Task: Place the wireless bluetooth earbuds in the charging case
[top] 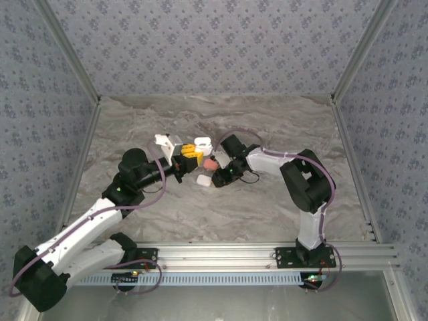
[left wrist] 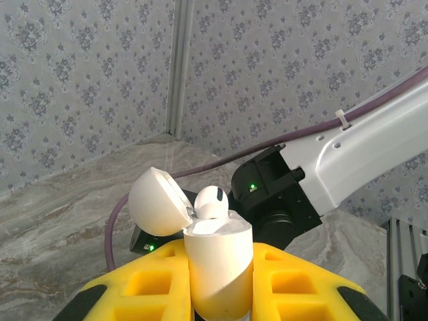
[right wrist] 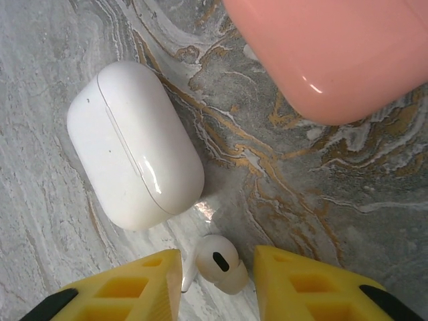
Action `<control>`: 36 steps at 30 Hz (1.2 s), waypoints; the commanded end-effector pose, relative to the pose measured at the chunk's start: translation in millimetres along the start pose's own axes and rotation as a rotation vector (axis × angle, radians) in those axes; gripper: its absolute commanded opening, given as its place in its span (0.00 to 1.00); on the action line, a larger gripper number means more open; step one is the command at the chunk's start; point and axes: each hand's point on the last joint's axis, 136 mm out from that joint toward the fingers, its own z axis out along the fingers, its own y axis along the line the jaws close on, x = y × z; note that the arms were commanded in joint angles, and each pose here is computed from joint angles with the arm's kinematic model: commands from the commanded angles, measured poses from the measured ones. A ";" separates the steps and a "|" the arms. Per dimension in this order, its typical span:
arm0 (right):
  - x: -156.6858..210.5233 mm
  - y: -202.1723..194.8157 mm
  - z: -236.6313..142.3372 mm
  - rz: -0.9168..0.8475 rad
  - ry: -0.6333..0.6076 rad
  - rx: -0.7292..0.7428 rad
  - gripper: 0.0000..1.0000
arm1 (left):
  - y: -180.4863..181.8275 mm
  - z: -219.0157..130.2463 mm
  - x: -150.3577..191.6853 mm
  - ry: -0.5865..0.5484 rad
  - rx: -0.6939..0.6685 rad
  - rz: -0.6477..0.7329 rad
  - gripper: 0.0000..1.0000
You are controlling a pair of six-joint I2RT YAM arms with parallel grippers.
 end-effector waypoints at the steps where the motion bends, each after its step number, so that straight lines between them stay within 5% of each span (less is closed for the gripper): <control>1: 13.6 -2.6 -0.6 0.001 0.042 0.005 0.36 | -3.2 0.5 -10.2 -0.030 0.009 0.009 0.05; 14: 10.2 5.6 16.1 -0.026 0.072 -0.005 0.33 | -2.1 0.7 -9.5 -0.024 0.003 0.013 0.05; 23: -2.1 6.1 -10.8 -0.005 -0.016 -0.009 0.21 | -1.2 1.2 -7.5 -0.019 0.000 0.011 0.05; 36: -47.2 21.2 -200.1 -0.096 -0.529 0.152 0.19 | 4.9 12.7 9.9 0.010 0.006 -0.040 0.05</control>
